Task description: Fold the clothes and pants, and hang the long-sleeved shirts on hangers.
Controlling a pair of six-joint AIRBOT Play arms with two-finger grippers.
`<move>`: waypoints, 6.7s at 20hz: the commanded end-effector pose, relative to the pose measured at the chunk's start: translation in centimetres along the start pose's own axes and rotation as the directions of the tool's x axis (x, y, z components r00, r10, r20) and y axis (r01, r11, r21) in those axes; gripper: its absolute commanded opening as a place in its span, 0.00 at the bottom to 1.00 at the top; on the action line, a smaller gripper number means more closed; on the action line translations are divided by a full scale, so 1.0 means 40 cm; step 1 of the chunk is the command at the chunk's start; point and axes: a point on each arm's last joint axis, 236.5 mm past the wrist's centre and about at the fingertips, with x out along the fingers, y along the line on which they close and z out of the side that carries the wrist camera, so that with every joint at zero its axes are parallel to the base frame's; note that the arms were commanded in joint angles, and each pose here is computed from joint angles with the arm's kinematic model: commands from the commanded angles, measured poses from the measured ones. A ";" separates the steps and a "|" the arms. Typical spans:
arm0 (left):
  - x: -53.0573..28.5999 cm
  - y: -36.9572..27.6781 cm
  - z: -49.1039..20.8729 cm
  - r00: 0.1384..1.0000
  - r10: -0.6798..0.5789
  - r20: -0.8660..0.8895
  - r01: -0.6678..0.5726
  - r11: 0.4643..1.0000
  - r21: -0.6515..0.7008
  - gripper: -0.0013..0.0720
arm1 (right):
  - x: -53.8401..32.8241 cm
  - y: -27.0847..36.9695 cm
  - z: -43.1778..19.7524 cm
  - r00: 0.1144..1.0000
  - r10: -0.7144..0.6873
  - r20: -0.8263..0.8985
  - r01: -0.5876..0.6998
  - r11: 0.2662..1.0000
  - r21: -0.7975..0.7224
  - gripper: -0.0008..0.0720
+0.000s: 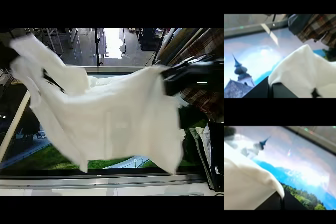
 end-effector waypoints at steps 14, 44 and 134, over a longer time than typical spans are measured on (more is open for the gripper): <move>-0.029 0.412 -0.821 0.560 0.031 -0.828 -0.582 0.727 -0.366 0.51 | 0.323 -0.020 -0.776 0.759 0.543 -0.359 -0.031 0.581 0.813 0.80; -0.060 0.063 -1.064 0.672 -0.175 -0.719 -0.444 0.682 -0.581 0.78 | 0.486 -0.289 -0.544 0.929 0.293 -0.225 -0.071 0.738 0.671 0.80; 0.112 0.241 -0.851 0.727 -0.273 -0.630 -0.266 0.735 -0.624 0.03 | 0.403 -0.020 -0.888 0.770 0.547 -0.328 0.020 0.493 0.870 0.57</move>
